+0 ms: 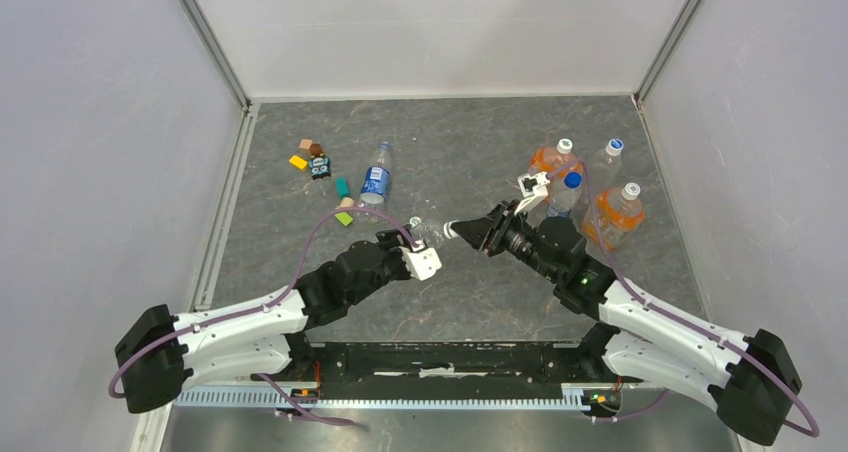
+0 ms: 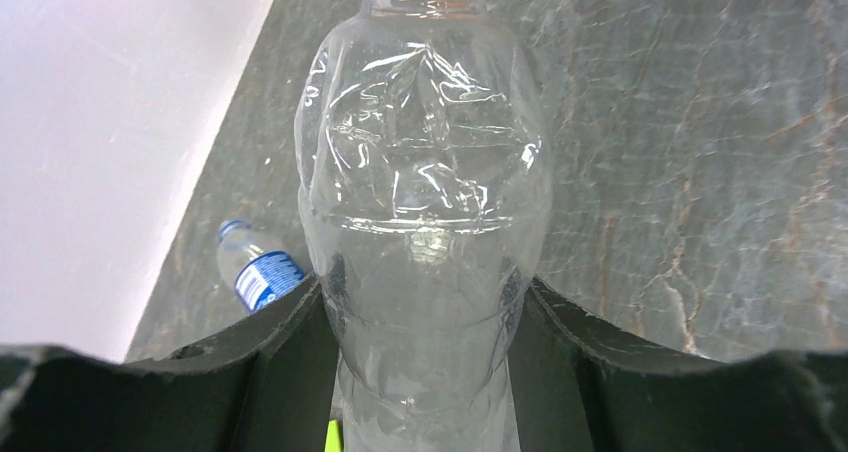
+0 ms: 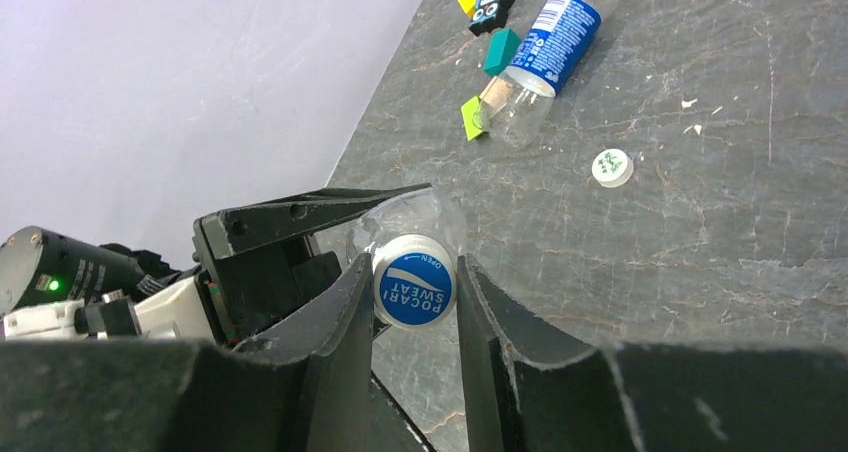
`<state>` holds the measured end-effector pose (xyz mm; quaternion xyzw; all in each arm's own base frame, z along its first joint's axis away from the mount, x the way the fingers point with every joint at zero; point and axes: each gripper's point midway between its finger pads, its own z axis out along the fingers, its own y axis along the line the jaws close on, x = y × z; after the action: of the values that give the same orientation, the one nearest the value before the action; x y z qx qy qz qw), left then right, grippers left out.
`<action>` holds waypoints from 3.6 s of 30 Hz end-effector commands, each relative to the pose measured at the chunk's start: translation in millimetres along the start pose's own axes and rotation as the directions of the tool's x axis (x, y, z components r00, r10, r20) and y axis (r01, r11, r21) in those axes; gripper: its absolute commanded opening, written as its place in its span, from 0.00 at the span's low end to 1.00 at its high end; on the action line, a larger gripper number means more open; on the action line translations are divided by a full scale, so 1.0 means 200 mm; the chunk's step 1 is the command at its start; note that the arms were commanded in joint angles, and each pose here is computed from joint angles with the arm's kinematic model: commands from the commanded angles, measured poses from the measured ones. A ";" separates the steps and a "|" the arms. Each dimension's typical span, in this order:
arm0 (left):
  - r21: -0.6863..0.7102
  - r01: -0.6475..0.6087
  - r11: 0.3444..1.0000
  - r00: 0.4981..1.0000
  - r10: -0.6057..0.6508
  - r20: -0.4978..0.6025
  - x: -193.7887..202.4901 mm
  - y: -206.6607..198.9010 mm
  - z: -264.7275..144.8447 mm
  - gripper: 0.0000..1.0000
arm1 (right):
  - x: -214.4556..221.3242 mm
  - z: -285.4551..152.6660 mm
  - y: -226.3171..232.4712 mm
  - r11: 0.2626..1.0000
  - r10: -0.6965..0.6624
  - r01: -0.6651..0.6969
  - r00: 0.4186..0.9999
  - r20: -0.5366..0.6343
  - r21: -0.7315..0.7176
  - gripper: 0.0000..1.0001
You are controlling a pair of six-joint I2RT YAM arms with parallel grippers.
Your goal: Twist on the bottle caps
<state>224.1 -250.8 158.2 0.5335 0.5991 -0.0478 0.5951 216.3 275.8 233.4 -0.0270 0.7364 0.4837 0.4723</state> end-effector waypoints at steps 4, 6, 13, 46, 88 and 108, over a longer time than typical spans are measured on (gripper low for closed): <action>-0.136 -0.010 0.991 0.998 0.019 0.064 -0.13 0.15 -0.03 0.02 | -0.08 0.02 0.10 0.998 -0.051 0.052 0.998 0.024 -0.023 0.52; -0.121 0.013 0.993 0.999 -0.006 0.052 -0.12 0.13 -0.02 0.02 | -0.14 0.00 0.14 0.990 -0.135 0.137 0.990 0.049 -0.037 0.61; -0.016 0.108 0.994 0.993 -0.107 0.054 -0.13 0.06 0.01 0.02 | -0.39 -0.14 0.25 0.897 -0.428 0.438 0.893 0.139 -0.055 0.79; 0.615 0.143 0.776 0.898 -0.363 0.250 -0.41 -0.23 -0.12 0.02 | -0.08 -0.35 0.38 0.216 -0.924 0.706 0.371 0.093 -0.675 0.63; -0.161 -0.211 0.964 0.964 0.232 0.126 -0.17 0.16 -0.08 0.02 | 0.20 -0.03 -0.14 0.999 0.007 -0.019 0.969 -0.249 -0.045 0.00; -0.117 -0.316 0.941 0.947 0.321 0.026 -0.14 0.05 -0.09 0.02 | -0.03 -0.09 0.00 0.991 -0.091 0.085 0.995 -0.050 -0.106 0.54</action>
<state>214.1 -236.1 161.3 0.6249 0.4733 0.1218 0.6088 191.1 270.4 197.4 -0.0468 0.7650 0.5278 0.3661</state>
